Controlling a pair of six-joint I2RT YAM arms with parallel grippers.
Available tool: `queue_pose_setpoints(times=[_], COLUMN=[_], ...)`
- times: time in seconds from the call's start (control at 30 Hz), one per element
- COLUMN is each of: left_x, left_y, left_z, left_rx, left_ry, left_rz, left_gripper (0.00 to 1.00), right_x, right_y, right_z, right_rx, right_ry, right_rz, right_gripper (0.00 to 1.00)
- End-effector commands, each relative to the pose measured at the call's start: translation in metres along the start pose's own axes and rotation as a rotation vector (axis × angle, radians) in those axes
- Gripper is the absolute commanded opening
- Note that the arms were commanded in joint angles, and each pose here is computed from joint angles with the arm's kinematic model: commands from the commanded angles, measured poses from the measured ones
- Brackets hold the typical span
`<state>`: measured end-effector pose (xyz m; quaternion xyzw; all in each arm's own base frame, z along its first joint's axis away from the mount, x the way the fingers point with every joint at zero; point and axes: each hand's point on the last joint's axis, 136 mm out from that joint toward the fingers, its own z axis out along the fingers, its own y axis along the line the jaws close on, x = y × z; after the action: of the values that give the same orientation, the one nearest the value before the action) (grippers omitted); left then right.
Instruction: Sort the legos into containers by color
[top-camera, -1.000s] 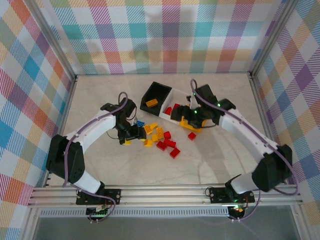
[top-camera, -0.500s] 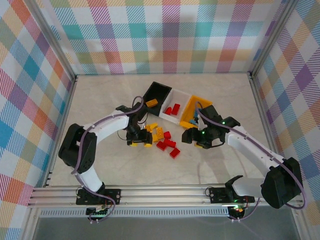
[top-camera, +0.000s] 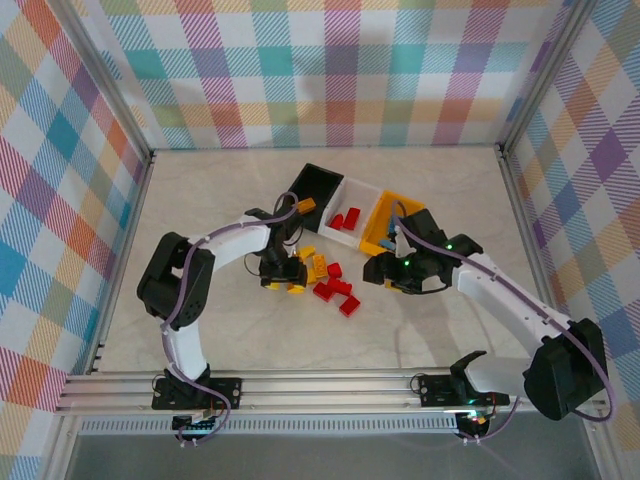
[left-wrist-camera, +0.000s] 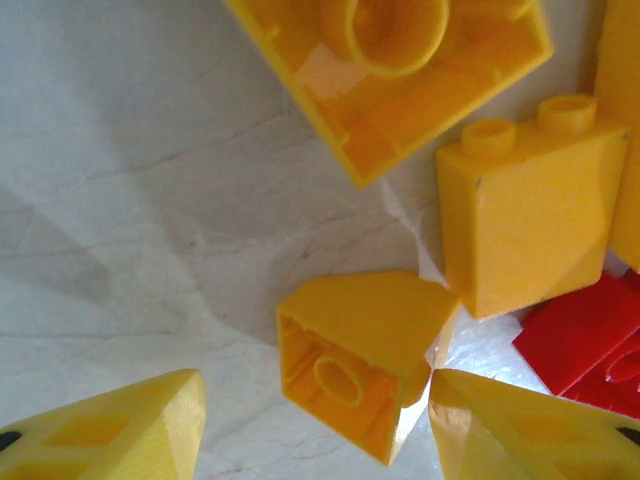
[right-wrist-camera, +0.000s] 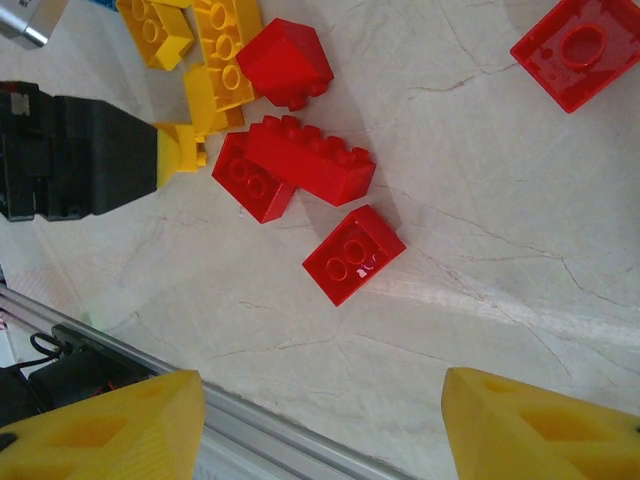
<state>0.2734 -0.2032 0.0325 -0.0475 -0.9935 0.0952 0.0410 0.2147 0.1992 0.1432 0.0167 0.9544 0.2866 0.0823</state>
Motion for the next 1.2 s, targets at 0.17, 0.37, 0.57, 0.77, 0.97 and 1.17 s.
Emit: queue_pose_setpoints(times=[0.17, 0.37, 0.57, 0.77, 0.97, 1.17], left_x=[-0.003, 0.007, 0.011, 0.014, 0.008, -0.013], left_y=[-0.008, -0.008, -0.009, -0.009, -0.015, -0.021], left_z=[0.014, 0.023, 0.026, 0.02, -0.003, -0.037], left_rx=[-0.002, 0.001, 0.011, 0.017, 0.027, 0.073], left_ry=[0.03, 0.047, 0.053, 0.042, 0.007, -0.055], left_rz=[0.032, 0.019, -0.007, -0.034, -0.042, -0.073], left_gripper=[0.58, 0.54, 0.49, 0.44, 0.43, 0.43], right_x=[0.001, -0.007, -0.009, -0.013, -0.013, -0.011], right_y=[0.0, 0.003, 0.006, 0.008, 0.008, 0.006], right_z=[0.001, -0.002, 0.002, 0.004, 0.003, -0.001], right_rx=[-0.021, -0.008, -0.027, -0.027, -0.025, -0.012], right_ry=[-0.007, -0.025, -0.016, -0.018, -0.02, -0.024], right_rz=[0.045, 0.017, 0.021, 0.007, -0.004, -0.012], right_gripper=[0.64, 0.64, 0.64, 0.64, 0.65, 0.65])
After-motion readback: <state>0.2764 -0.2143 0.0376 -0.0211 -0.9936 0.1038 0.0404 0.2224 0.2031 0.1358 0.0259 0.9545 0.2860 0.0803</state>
